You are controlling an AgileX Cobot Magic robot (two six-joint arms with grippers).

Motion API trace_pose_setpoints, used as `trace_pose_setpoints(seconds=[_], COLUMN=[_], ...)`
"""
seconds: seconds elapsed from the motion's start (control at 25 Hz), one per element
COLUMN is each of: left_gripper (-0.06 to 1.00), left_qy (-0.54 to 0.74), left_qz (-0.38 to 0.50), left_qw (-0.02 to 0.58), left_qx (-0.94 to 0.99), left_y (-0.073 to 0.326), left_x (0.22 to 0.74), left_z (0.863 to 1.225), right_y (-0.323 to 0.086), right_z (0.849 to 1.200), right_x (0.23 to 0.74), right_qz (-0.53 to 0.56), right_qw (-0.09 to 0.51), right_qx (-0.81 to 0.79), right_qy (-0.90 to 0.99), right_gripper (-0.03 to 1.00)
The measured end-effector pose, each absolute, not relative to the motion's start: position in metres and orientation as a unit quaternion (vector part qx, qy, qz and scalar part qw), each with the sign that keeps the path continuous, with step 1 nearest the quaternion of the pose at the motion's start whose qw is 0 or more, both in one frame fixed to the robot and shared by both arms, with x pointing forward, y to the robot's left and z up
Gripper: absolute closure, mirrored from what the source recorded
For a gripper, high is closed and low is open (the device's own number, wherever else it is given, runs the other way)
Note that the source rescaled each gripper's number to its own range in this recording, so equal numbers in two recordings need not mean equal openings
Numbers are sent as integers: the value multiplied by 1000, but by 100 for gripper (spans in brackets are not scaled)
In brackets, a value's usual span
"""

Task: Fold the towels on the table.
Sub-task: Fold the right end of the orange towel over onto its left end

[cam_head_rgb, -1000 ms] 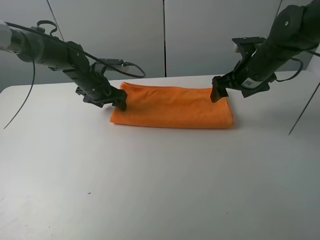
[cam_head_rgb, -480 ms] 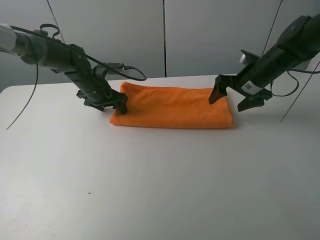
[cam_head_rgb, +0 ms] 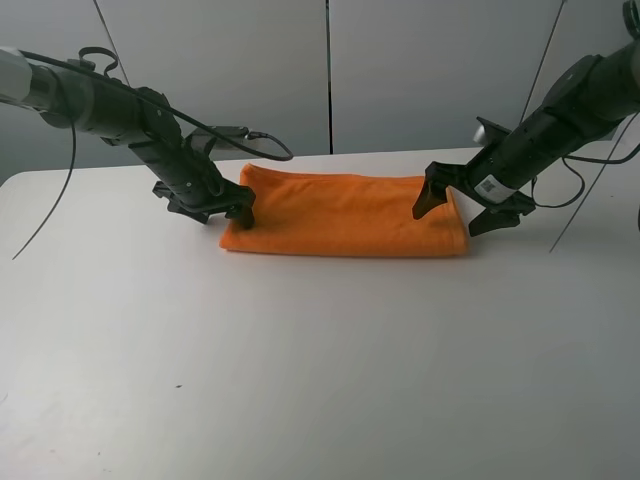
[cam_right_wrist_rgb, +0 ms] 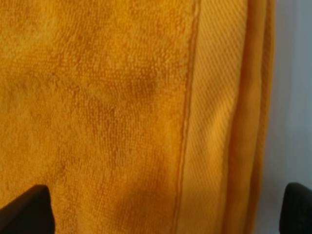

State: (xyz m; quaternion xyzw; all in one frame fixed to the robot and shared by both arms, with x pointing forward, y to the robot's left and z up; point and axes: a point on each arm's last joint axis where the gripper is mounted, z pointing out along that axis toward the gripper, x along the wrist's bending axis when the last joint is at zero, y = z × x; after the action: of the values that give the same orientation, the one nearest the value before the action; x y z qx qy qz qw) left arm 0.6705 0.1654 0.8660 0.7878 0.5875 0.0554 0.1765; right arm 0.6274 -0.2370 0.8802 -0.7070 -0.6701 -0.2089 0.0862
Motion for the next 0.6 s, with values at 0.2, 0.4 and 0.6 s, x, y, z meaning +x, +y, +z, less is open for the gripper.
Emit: trace_pose_setpoints(seconds=[0.2,0.4,0.6], left_gripper=[-6,-6,-6], left_qy=[587,588,588], left_qz=[55,52,48], left_qw=[177,175,171], left_qx=[788,788,789], left_y=[165,165,165], left_x=[671,671,670], left_z=[866,867,866], right_y=[-239,-238,-250], right_z=[880,875,873], right_x=[628,628,633], right_qz=[-202,-202,-227], right_qw=[80,82,86], right_qx=[-710,-699,-705], right_qy=[-670,-681,-666], right_gripper=[-3,-3,-3])
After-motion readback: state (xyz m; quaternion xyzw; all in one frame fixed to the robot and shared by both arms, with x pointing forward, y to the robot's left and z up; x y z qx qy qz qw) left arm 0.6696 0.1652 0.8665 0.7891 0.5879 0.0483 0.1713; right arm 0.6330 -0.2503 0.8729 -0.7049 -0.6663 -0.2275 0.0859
